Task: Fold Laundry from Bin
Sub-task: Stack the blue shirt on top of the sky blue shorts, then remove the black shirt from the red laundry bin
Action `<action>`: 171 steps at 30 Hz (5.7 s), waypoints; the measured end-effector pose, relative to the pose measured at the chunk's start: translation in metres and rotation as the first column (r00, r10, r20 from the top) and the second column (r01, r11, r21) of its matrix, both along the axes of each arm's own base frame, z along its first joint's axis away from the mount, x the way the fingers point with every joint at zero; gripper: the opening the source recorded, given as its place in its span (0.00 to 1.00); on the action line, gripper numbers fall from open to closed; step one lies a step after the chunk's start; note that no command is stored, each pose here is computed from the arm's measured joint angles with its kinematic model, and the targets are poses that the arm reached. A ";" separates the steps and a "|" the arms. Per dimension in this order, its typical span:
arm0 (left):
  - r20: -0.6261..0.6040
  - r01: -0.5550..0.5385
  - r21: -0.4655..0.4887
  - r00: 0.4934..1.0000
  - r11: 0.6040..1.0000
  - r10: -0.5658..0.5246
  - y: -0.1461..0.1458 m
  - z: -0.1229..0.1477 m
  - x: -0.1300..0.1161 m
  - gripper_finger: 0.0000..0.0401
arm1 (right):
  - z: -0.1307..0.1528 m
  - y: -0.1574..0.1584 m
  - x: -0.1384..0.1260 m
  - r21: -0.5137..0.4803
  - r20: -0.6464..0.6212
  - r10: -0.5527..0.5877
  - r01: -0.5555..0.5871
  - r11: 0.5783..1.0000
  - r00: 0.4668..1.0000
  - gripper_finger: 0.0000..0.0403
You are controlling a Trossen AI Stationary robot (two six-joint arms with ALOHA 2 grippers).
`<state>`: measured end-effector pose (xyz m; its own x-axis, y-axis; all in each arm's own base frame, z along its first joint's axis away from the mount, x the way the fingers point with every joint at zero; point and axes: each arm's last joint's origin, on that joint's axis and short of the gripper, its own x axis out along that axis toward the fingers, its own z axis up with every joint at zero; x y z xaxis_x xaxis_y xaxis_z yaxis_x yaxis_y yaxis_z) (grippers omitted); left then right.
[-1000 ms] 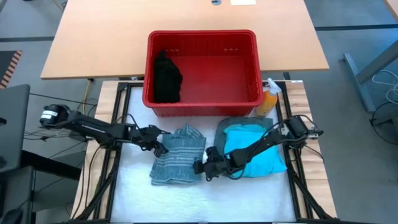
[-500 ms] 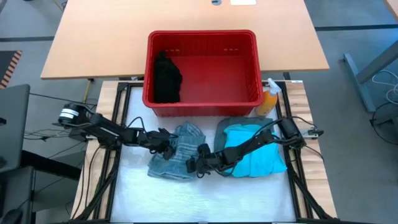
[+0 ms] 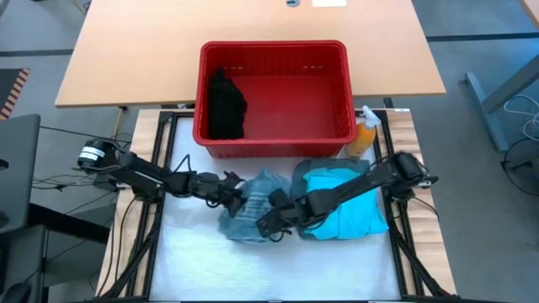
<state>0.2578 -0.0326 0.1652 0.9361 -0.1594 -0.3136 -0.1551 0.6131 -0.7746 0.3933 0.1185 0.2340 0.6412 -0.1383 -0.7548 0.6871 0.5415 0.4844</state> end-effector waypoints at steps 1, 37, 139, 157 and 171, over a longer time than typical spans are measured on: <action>0.034 0.000 0.002 0.999 1.000 0.000 -0.002 0.009 0.006 0.07 | 0.013 -0.001 -0.009 0.000 -0.007 -0.001 0.001 1.000 1.000 0.14; -0.022 -0.069 0.077 0.997 0.995 0.071 0.018 0.056 0.282 0.21 | 0.022 -0.015 -0.270 -0.035 -0.438 -0.062 0.051 0.998 0.897 0.14; -0.612 0.325 0.754 0.664 0.571 0.430 0.306 0.225 0.039 0.47 | 0.179 -0.169 -0.197 -0.693 0.084 0.191 -0.080 0.717 0.978 0.07; -0.750 0.500 0.615 0.609 0.610 0.258 0.373 0.194 -0.035 0.50 | 0.111 -0.352 -0.194 -0.482 0.387 0.627 -0.431 0.763 0.677 0.06; -0.803 0.544 0.460 0.591 0.702 0.068 0.390 0.148 -0.033 0.43 | 0.119 -0.334 -0.158 -0.466 0.464 0.648 -0.456 0.758 0.604 0.06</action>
<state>0.2252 0.3579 0.3132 0.2802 0.1744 -0.9440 -0.2195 0.9689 0.1139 0.2354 -0.2154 0.3528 0.9436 0.2584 -0.2070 -0.1489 0.8896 0.4317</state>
